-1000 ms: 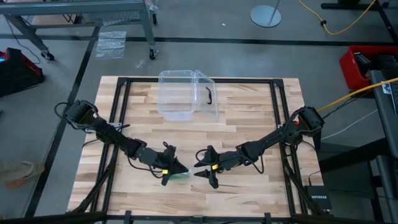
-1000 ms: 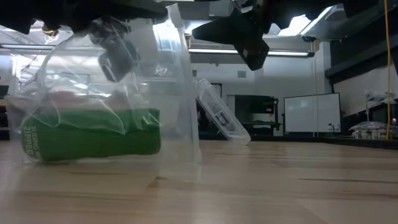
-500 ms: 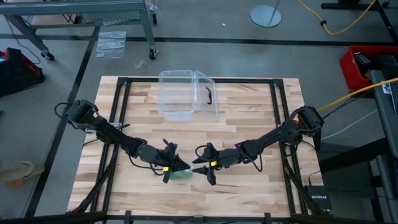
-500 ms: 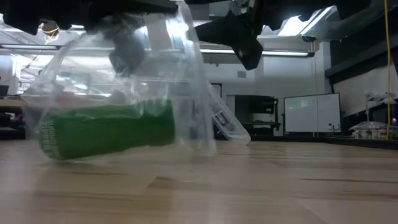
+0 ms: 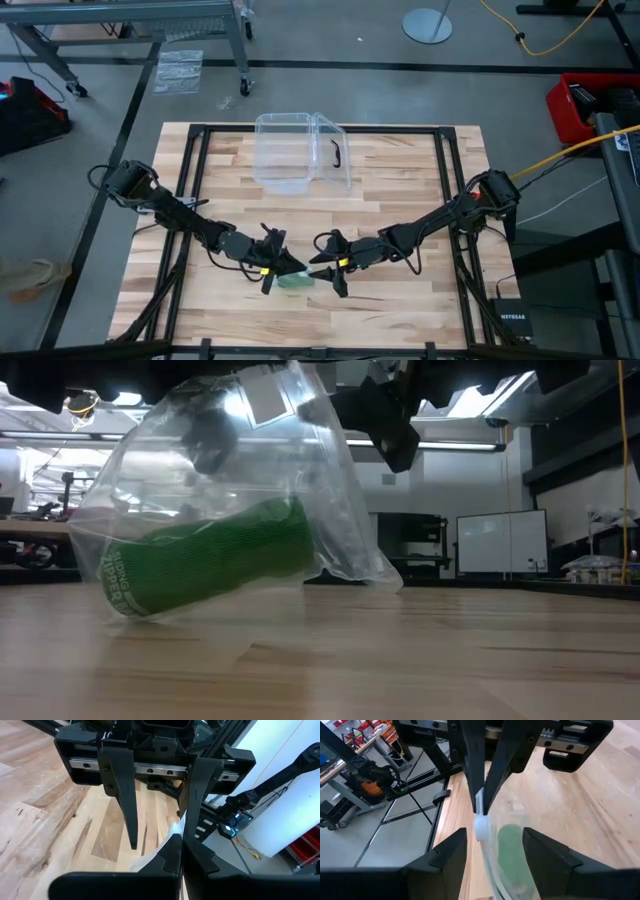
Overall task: Roll bandage
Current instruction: Close the transparent zip bag
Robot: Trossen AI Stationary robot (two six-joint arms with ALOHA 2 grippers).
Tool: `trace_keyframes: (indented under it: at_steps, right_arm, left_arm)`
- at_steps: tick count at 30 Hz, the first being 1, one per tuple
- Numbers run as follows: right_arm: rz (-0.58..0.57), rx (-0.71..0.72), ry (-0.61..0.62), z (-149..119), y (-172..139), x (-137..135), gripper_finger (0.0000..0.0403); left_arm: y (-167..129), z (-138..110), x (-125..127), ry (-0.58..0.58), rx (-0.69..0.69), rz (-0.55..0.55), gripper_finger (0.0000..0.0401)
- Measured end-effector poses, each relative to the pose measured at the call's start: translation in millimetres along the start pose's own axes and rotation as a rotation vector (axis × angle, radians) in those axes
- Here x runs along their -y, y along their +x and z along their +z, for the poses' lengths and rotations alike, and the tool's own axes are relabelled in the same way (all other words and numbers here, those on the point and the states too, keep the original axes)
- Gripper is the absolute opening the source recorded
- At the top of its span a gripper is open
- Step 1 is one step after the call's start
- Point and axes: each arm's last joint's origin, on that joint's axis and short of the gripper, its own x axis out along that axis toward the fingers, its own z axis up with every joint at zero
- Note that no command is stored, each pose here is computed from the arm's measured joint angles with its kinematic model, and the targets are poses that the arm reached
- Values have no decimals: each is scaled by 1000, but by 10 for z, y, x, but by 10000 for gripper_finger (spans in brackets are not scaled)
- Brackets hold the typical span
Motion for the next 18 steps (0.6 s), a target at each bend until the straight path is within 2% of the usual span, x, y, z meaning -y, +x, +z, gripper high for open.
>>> trace_keyframes:
  at_steps: [4, 12, 18]
  right_arm:
    - [23, 37, 6, 37, -1, -22, 190]
    - [33, 24, 5, 30, 0, -24, 132]
    - [36, 28, 6, 34, 0, -26, 102]
  left_arm:
    - [0, 0, 0, -1, 0, 0, 0]
    - [0, 0, 0, -1, 0, 0, 0]
    - [0, 0, 0, -1, 0, 0, 0]
